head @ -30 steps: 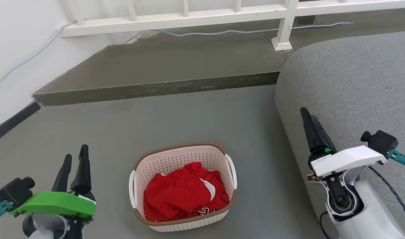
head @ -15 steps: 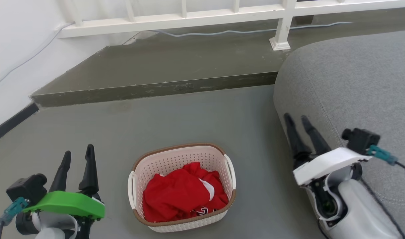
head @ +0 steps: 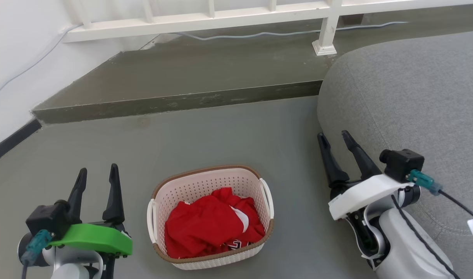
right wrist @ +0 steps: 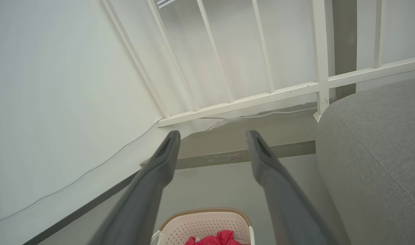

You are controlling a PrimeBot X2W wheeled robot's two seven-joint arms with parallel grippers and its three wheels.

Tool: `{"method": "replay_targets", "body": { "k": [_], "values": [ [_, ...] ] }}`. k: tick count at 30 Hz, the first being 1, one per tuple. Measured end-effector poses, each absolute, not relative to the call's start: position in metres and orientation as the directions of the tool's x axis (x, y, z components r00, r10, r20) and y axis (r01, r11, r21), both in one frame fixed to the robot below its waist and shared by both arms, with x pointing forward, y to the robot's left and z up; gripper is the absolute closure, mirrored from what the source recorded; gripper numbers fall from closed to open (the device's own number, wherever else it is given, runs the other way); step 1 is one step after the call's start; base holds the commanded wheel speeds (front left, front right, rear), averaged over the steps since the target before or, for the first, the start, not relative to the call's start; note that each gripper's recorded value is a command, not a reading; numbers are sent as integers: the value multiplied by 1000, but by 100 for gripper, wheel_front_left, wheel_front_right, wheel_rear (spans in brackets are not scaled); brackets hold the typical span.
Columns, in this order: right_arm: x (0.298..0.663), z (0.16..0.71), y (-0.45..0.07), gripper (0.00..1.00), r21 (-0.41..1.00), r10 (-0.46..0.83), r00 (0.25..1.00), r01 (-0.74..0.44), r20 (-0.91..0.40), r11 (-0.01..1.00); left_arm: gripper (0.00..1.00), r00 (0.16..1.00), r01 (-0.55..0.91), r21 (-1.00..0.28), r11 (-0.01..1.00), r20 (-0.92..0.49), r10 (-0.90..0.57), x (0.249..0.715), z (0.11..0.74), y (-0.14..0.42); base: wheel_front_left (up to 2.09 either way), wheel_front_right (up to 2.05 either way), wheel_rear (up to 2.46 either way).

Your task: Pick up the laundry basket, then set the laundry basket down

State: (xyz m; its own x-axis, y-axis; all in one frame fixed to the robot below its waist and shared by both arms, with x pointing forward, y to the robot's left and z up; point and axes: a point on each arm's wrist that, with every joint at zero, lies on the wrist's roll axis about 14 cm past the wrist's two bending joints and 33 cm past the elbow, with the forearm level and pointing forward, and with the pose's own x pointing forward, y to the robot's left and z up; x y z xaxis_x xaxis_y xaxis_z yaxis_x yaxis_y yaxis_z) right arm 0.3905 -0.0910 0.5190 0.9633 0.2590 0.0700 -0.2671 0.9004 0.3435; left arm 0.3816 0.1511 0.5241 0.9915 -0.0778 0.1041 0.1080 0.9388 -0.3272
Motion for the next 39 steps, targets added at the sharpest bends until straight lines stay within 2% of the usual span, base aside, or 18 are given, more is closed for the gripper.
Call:
{"method": "replay_targets", "body": {
  "k": [8,39],
  "values": [
    [390,522,-83,0,242,279,956,-294,96,925,0,985,129,-236,963,142,-97,382,530,146,0,0,0],
    [395,519,-86,0,237,260,961,-275,92,932,0,987,119,-253,960,139,-86,384,527,150,0,0,0]
  ]
}}
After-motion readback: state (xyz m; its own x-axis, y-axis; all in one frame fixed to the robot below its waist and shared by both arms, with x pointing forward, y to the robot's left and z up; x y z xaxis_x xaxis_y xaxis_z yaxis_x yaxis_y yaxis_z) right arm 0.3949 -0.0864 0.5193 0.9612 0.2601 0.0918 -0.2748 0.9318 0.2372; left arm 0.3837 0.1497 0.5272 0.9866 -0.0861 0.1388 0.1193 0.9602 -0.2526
